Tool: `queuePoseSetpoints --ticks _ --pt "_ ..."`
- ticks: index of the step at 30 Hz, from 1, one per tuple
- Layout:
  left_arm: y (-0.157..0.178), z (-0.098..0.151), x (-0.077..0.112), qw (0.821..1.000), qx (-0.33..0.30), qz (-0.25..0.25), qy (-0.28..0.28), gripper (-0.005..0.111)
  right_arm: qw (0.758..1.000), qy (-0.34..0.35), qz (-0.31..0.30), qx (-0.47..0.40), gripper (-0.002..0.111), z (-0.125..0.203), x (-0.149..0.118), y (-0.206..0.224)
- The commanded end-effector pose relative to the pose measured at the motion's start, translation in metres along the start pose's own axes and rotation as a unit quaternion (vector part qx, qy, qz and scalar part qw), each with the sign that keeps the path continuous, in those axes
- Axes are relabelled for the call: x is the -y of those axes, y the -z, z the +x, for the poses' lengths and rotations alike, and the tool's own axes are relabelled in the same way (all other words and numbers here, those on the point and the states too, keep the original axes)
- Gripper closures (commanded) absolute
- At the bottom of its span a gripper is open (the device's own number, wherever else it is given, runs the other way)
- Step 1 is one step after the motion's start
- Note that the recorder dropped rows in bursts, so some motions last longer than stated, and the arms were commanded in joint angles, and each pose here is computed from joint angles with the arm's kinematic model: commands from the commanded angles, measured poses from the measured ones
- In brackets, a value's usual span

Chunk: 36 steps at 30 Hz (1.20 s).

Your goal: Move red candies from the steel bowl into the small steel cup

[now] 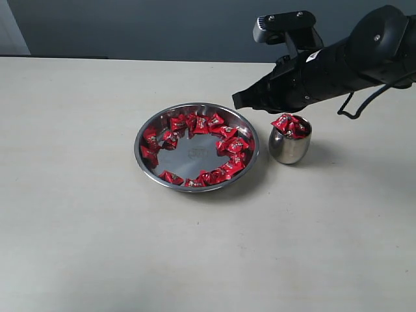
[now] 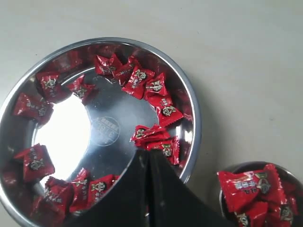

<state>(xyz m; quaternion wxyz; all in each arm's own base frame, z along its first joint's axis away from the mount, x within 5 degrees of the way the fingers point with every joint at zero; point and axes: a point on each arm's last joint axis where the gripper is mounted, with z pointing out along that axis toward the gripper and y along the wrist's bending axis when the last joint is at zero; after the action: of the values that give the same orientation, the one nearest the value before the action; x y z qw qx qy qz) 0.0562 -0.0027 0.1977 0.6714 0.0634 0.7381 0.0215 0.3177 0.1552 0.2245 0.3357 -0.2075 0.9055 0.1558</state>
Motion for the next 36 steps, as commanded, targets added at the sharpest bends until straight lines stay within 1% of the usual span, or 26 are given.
queuePoseSetpoints --ticks 1,7,11,15,19,23,30,34,36 --pt "0.000 0.001 0.000 1.000 0.003 0.000 0.003 0.105 0.999 0.037 0.013 0.002 0.108 0.000 0.003 0.001" --pt "0.000 0.001 0.000 1.000 0.003 0.000 0.003 0.105 0.999 0.034 0.023 -0.008 0.108 0.006 0.008 -0.017" --pt "0.000 0.001 0.000 1.000 0.003 0.000 0.003 0.105 1.000 0.009 0.025 -0.012 0.108 0.015 0.009 -0.022" --pt "0.000 0.001 0.000 1.000 0.003 0.000 0.003 0.105 0.999 0.002 0.040 0.013 0.108 0.024 0.010 -0.008" --pt "0.000 0.001 0.000 1.000 0.003 0.000 0.003 0.105 0.995 0.004 0.073 0.060 0.108 0.035 0.014 0.010" --pt "0.000 0.001 0.000 1.000 0.003 0.000 0.003 0.105 0.994 -0.005 0.091 0.062 0.108 0.046 0.019 0.001" --pt "0.000 0.001 0.000 1.000 0.003 0.000 0.003 0.105 0.987 -0.119 0.090 0.059 0.108 0.050 0.021 -0.007" --pt "0.000 0.001 0.000 1.000 0.003 0.000 0.003 0.105 0.972 -0.217 0.070 0.050 0.108 0.052 0.018 -0.006" --pt "0.000 0.001 0.000 1.000 0.003 0.000 0.003 0.105 0.969 -0.232 0.068 0.051 0.108 0.052 0.017 -0.005"
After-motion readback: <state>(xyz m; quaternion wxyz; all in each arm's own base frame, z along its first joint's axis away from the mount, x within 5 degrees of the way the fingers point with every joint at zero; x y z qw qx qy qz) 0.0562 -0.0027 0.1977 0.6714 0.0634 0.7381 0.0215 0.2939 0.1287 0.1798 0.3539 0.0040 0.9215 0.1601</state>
